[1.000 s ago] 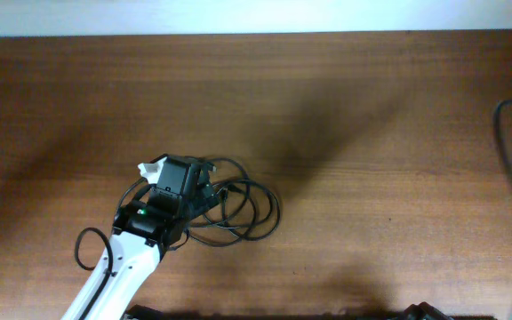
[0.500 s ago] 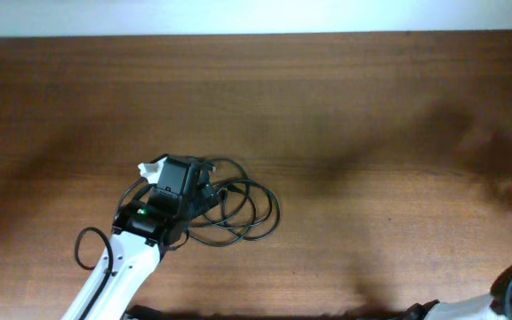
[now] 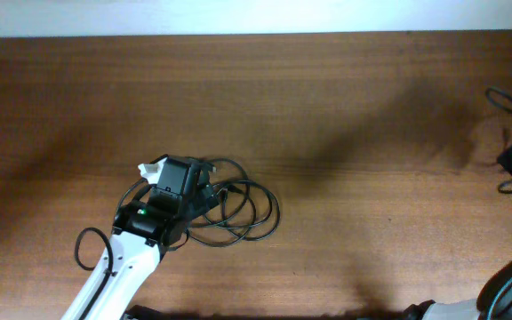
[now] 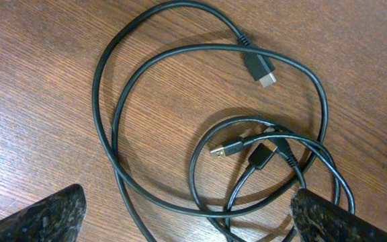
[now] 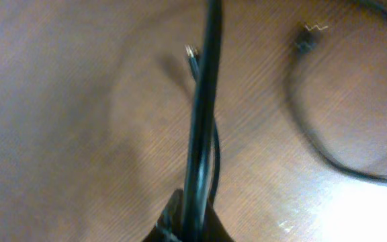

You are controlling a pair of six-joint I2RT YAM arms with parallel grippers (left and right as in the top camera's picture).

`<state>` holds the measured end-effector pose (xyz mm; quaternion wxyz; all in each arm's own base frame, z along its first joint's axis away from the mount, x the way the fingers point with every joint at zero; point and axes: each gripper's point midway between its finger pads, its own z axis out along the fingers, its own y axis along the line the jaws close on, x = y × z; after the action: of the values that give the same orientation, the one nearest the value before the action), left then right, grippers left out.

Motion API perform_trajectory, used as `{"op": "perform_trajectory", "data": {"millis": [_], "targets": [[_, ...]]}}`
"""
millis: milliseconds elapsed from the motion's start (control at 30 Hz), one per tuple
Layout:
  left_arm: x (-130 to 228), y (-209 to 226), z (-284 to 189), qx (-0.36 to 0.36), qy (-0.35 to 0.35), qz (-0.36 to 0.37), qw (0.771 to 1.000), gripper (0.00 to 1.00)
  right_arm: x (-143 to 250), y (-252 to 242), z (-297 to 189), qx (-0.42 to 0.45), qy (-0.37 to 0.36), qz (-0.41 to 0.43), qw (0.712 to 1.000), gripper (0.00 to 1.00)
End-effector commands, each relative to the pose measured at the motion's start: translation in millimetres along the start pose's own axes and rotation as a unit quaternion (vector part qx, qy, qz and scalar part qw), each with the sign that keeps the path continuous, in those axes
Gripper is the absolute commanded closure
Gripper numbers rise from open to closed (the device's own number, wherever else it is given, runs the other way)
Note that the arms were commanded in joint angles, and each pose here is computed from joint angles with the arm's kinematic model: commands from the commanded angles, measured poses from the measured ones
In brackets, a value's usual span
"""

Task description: Untangle cables

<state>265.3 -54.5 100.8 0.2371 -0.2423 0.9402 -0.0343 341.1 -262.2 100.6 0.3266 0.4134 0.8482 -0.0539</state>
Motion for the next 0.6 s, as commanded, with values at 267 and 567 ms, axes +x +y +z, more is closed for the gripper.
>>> {"op": "perform_trajectory", "data": {"millis": [267, 567], "targets": [[-3, -2, -1, 0.003, -0.004, -0.005, 1.000, 0.01, -27, -124, -75, 0.231, -0.070, 0.091, 0.966, 0.96], [-3, -2, -1, 0.003, -0.004, -0.005, 1.000, 0.01, -16, -71, -59, 0.040, -0.024, 0.168, 0.985, 0.02]]}}
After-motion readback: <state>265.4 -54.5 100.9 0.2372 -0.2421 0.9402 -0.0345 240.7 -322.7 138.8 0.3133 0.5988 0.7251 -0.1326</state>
